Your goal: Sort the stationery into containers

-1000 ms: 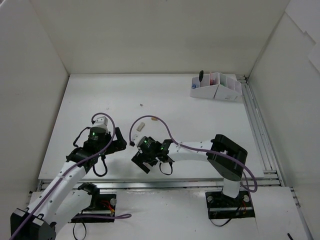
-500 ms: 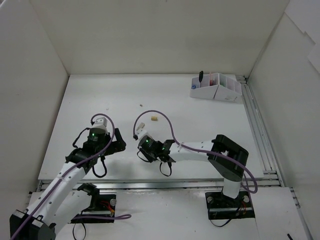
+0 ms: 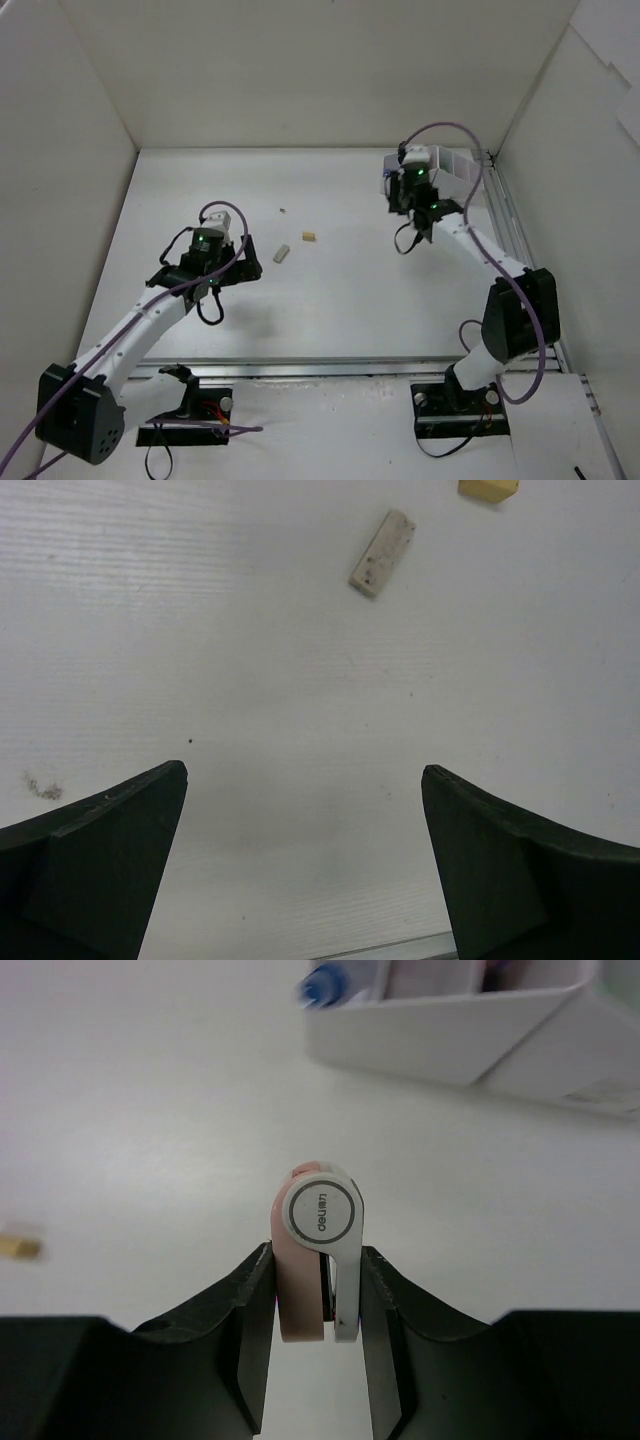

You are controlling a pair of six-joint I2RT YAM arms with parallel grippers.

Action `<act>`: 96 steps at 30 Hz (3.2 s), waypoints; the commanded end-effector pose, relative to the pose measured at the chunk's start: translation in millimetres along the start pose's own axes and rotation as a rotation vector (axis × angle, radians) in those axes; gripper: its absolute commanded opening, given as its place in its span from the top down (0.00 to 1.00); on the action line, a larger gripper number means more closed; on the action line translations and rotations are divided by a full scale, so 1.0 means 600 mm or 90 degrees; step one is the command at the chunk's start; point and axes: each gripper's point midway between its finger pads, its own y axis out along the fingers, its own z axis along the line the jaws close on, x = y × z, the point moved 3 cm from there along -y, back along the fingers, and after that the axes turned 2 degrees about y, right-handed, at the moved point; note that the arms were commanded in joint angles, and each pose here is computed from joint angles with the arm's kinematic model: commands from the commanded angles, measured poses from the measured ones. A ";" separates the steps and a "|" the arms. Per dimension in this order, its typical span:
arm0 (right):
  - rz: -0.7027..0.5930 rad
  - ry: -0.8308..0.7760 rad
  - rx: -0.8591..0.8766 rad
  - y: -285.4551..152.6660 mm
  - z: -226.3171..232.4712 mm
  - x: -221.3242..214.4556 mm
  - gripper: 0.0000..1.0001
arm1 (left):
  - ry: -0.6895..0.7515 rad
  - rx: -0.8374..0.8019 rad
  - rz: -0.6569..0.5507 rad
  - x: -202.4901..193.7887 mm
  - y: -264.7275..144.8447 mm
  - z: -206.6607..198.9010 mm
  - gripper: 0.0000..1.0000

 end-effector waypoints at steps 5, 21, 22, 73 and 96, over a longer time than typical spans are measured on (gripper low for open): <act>-0.046 0.155 -0.065 0.068 -0.224 0.165 0.88 | 0.066 -0.070 -0.054 0.093 0.034 -0.057 0.00; -0.094 0.153 -0.136 0.210 -0.397 0.238 0.82 | 0.084 -0.074 -0.016 0.125 0.101 -0.070 0.00; -0.087 0.157 -0.139 0.219 -0.400 0.229 0.81 | 0.083 -0.074 -0.013 0.125 0.104 -0.071 0.01; 0.161 -0.318 0.445 0.160 0.324 -0.072 0.05 | 0.066 -0.092 -0.053 0.007 -0.034 -0.015 0.00; 0.068 -0.243 0.248 0.072 0.244 0.041 1.00 | 0.067 -0.093 -0.080 0.025 -0.028 -0.020 0.00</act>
